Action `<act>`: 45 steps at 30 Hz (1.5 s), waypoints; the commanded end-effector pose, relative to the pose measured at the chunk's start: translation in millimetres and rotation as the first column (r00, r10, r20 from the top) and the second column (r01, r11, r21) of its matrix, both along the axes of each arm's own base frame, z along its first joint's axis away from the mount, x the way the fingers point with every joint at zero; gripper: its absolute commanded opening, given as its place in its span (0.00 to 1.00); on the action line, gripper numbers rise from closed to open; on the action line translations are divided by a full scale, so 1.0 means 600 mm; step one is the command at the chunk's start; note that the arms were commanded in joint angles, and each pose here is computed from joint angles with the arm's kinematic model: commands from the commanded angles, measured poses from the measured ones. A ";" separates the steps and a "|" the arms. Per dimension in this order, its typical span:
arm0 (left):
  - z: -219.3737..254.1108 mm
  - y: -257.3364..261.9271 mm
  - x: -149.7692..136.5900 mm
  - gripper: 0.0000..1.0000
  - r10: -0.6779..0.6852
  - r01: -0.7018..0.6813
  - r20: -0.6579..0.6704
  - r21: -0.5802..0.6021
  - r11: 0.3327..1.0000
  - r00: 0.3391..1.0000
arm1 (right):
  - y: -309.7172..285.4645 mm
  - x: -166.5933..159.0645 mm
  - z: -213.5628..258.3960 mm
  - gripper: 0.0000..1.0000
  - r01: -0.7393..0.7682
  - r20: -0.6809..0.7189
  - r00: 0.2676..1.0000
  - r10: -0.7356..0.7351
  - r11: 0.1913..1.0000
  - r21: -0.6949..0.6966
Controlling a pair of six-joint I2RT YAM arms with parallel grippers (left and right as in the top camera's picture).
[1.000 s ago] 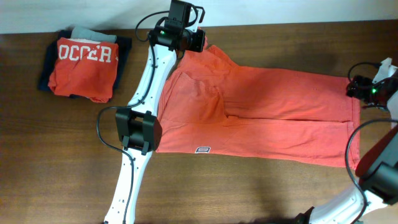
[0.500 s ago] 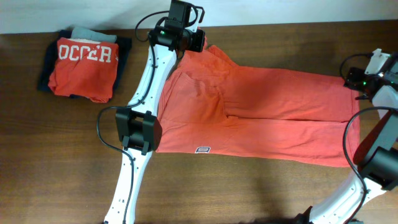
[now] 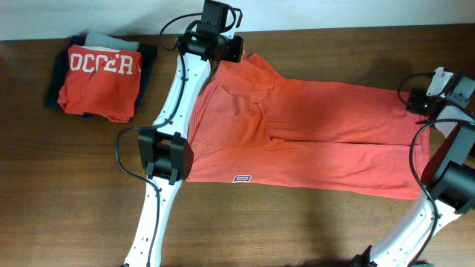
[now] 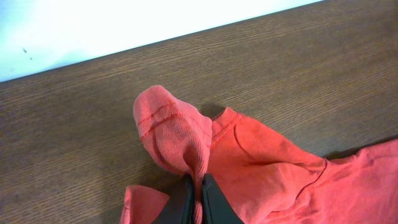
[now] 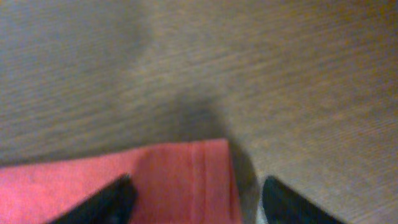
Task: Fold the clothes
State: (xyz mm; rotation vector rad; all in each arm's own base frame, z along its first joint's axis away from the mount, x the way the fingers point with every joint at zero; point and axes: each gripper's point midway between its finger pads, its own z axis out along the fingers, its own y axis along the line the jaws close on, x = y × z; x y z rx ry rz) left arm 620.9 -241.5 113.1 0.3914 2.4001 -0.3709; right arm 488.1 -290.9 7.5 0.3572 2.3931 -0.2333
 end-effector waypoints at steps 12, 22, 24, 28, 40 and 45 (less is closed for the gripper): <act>0.034 0.014 0.008 0.01 0.021 -0.022 0.052 0.027 0.999 0.998 | 0.003 0.006 0.041 0.04 0.023 0.025 0.999 -0.023 1.000 -0.003; 0.037 0.004 -0.004 0.00 -0.049 0.047 0.043 0.028 0.998 0.998 | 0.002 0.007 0.115 0.04 0.023 0.079 0.997 -0.020 0.999 -0.036; 0.037 0.001 -0.008 0.00 -0.062 0.061 0.034 0.020 0.998 0.997 | 0.004 0.005 0.129 0.04 0.022 0.084 0.996 -0.019 0.999 -0.039; 0.046 0.004 -0.014 0.00 -0.072 0.071 0.035 0.030 0.997 0.997 | 0.015 -0.001 0.148 0.04 0.005 0.085 0.996 -0.003 1.000 -0.022; 0.139 0.041 -0.067 0.00 -0.080 0.079 0.013 0.058 0.995 0.997 | 0.057 -0.068 0.197 0.04 -0.016 -0.028 0.999 0.017 0.999 0.028; 0.137 0.063 -0.087 0.00 -0.066 0.069 -0.044 0.071 0.995 0.997 | 0.081 -0.105 0.205 0.04 -0.013 -0.095 0.995 0.020 0.997 0.074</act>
